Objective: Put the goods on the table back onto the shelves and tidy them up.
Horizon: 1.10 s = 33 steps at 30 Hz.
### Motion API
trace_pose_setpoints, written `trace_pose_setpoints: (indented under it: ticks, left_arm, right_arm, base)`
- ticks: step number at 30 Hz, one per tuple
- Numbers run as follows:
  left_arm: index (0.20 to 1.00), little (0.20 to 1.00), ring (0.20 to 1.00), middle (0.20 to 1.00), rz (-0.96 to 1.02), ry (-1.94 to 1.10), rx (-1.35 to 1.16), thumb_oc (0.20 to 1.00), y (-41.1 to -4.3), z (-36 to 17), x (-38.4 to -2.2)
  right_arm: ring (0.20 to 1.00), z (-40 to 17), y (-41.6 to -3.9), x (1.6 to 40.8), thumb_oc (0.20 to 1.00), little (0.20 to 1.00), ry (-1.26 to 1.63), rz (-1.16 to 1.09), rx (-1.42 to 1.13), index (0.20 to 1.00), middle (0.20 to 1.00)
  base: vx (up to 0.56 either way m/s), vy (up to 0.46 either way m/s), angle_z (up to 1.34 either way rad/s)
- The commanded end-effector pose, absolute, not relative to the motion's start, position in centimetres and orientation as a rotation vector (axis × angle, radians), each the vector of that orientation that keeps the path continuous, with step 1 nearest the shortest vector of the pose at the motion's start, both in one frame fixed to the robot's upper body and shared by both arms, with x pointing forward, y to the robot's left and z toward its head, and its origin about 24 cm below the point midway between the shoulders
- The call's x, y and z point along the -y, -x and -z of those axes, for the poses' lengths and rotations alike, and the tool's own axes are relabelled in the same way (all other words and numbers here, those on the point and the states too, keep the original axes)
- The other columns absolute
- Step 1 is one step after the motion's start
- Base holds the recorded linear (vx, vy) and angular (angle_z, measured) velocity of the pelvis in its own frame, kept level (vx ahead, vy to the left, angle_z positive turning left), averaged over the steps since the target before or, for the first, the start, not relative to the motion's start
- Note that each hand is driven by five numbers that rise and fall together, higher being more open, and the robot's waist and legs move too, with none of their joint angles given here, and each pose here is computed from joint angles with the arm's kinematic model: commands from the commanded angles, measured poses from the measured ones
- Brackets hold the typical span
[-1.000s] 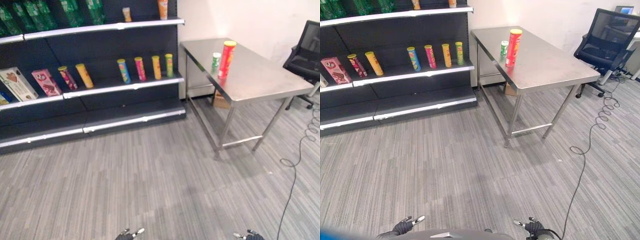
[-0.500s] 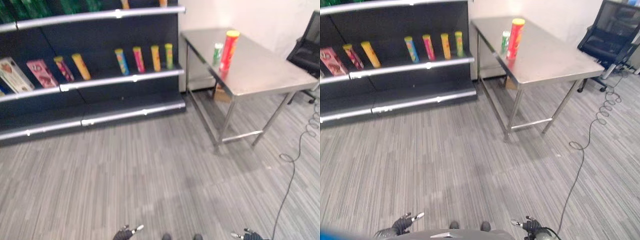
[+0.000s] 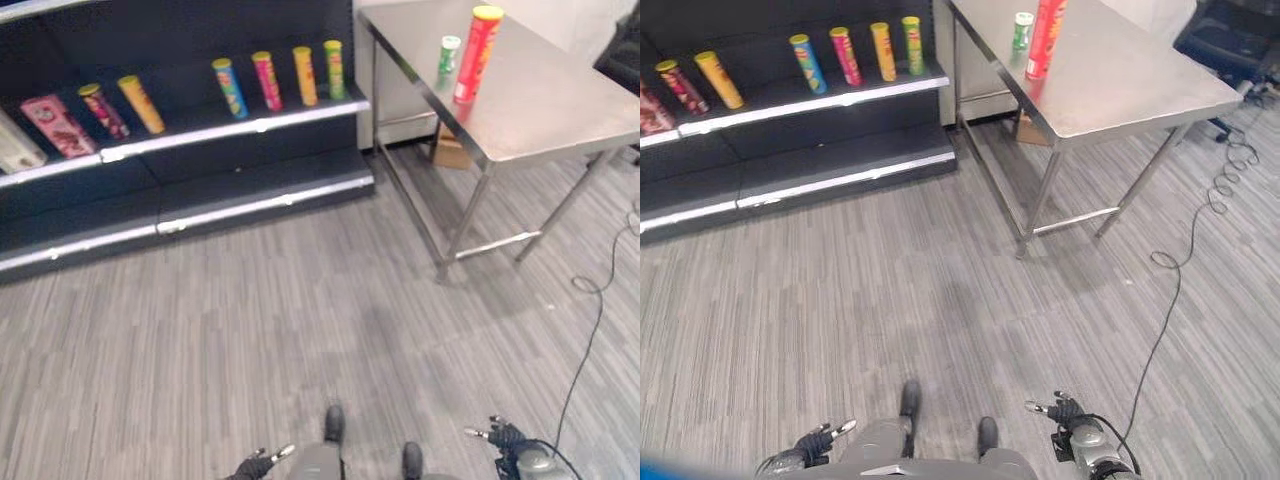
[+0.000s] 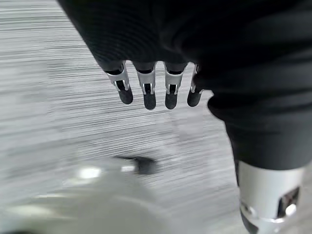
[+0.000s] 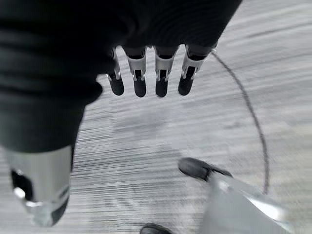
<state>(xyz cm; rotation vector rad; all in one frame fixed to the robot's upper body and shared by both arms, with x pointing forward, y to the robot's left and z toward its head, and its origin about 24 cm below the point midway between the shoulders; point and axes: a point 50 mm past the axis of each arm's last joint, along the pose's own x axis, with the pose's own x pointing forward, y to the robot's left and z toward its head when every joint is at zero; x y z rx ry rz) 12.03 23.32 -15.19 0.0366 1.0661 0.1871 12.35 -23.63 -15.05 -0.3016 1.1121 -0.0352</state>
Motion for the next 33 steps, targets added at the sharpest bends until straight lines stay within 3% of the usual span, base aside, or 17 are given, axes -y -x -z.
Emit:
trace_pose_setpoints:
  ticks: [1,10,18,33]
  left_arm:
    - [1.0,1.0,1.0,1.0,-0.159,-0.132,-0.974,1.0,-14.8,13.6,-25.0]
    - [1.0,1.0,1.0,1.0,-0.056,-0.235,-0.984,1.0,-15.5,13.6,-24.4]
    - [1.0,1.0,1.0,1.0,-0.097,-0.159,-1.034,1.0,-13.9,14.4,-24.0]
    - [1.0,1.0,1.0,1.0,-0.159,-0.07,-1.063,1.0,-12.4,15.0,-23.7]
  right_arm:
    - [1.0,13.9,-15.3,23.7,1.0,1.0,0.303,0.037,-1.009,1.0,1.0]
    - [1.0,14.2,-14.4,23.8,1.0,1.0,0.276,0.065,-1.036,1.0,1.0]
    - [1.0,14.7,-12.9,24.3,1.0,1.0,0.284,0.064,-1.087,1.0,1.0]
    - [1.0,15.2,-10.2,25.1,1.0,1.0,0.291,0.068,-1.144,1.0,1.0]
  base:
    - [0.31,0.328,-0.17]
    - [0.28,0.131,-0.11]
    - [0.37,0.0,0.37]
    - [0.38,-0.161,0.43]
